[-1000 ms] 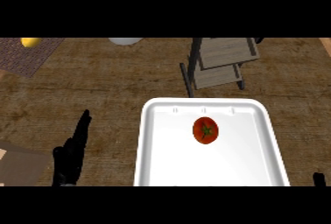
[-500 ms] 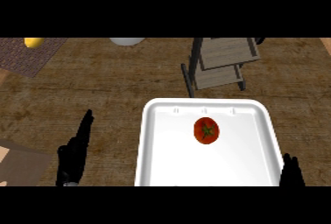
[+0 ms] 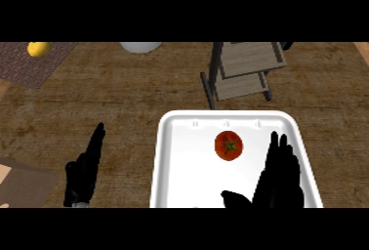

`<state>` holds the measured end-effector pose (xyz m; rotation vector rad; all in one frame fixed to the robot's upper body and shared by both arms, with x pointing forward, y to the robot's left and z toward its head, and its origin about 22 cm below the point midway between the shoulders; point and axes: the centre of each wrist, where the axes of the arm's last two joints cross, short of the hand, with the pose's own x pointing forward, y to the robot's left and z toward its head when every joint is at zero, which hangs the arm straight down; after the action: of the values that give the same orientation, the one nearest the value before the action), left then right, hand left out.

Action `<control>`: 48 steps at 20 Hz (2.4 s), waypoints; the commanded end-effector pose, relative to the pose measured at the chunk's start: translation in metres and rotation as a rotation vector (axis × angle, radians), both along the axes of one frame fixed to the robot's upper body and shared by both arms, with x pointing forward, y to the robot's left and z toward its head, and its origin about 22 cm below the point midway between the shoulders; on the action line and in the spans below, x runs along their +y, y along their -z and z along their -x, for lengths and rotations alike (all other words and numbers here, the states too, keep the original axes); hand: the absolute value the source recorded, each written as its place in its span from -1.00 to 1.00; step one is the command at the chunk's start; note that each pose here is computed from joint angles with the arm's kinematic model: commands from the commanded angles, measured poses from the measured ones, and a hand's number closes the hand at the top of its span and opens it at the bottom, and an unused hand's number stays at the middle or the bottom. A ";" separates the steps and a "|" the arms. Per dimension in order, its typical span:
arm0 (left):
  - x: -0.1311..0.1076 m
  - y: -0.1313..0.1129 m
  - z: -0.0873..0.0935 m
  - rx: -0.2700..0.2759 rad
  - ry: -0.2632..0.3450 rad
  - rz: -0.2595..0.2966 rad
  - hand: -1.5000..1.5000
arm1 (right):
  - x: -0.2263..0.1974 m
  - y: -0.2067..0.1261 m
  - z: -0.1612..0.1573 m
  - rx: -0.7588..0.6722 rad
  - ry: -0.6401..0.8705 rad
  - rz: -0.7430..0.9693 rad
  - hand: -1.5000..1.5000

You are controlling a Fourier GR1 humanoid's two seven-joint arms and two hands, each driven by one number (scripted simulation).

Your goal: Pick the tomato from the tray and place it in the tiered basket

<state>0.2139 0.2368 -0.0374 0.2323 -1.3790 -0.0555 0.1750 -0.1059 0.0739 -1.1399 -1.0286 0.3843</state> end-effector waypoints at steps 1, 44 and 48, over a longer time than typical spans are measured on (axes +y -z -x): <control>0.007 0.010 0.001 0.058 -0.028 -0.004 0.00 | 0.019 -0.015 -0.021 0.129 0.122 -0.020 -1.00; -0.001 0.022 0.011 0.046 -0.049 -0.007 0.00 | 0.023 0.045 -0.089 0.356 0.056 -0.065 1.00; 0.007 0.012 0.007 0.077 -0.039 0.006 0.00 | 0.021 0.054 -0.091 0.338 0.033 0.072 1.00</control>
<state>0.2123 0.2455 -0.0405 0.2541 -1.3721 -0.0320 0.2664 -0.0885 0.0270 -1.0123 -0.8195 0.6247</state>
